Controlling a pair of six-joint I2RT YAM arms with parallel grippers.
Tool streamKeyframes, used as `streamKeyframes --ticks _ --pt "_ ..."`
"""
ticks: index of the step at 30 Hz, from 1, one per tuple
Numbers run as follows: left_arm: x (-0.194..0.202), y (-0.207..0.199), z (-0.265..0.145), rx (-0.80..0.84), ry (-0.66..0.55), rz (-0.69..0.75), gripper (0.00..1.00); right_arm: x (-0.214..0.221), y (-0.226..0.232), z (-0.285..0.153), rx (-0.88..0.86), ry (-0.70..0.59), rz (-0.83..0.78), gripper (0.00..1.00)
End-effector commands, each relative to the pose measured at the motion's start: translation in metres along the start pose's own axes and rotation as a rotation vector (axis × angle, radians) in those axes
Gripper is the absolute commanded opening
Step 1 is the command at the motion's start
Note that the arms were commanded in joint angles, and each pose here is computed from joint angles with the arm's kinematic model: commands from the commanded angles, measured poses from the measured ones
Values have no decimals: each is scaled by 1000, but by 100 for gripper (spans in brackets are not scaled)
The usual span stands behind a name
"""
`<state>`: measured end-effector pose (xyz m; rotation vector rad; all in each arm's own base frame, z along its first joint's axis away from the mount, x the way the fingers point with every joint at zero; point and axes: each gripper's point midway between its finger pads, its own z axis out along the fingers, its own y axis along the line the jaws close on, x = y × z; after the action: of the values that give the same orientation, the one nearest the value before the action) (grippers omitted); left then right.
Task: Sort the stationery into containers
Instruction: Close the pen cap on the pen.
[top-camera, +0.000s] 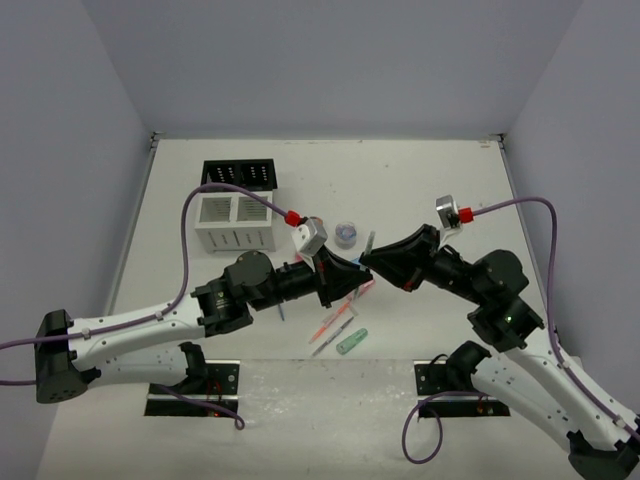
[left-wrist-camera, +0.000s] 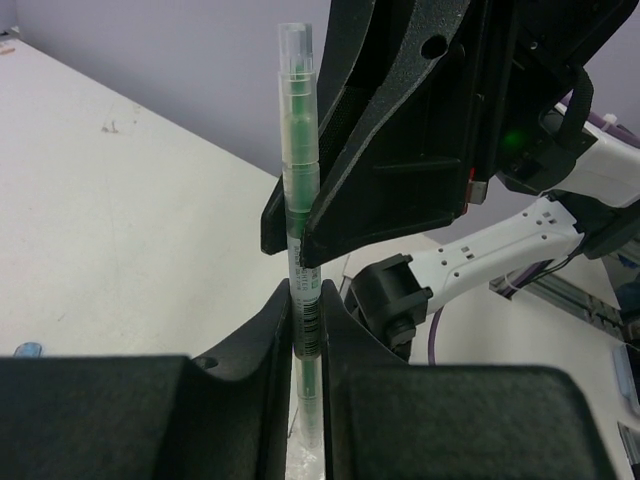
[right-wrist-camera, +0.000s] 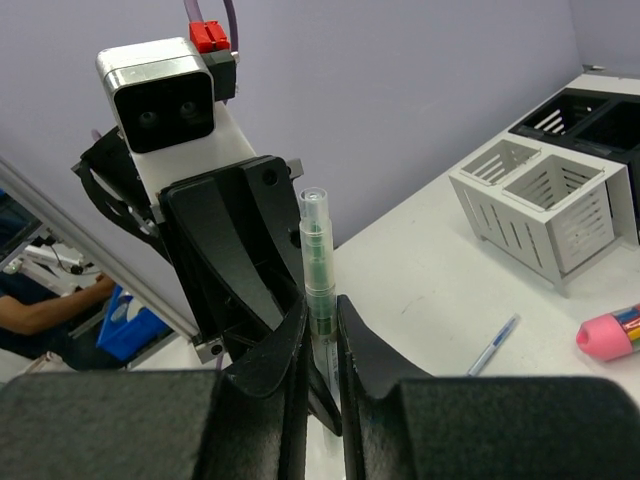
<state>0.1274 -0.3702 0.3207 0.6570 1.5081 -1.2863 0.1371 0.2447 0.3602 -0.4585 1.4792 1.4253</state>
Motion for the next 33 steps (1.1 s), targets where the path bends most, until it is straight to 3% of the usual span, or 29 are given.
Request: streamKeyframes --ticks 1,3,5,7,10,17,33 --pt "-18 -1 -4 4 -65 48 0 -7 14 -3 -52 -21 -21 8" --pt "-19 0 -6 -1 -69 56 0 -6 11 -5 -32 -23 -25 38" --pt "-17 0 -8 1 -62 66 0 -7 7 -5 -11 -28 -41 53" --pt "-15 -1 -10 8 -59 75 0 -8 4 -6 7 -32 -55 61" --pt "-13 -3 -12 21 -54 78 0 -11 6 -6 14 -27 -61 65" --pt "-1 -8 -11 73 -24 80 0 -35 6 -3 85 -44 -90 66" --pt "3 -11 -13 97 -23 87 0 -35 9 1 75 -14 -81 43"
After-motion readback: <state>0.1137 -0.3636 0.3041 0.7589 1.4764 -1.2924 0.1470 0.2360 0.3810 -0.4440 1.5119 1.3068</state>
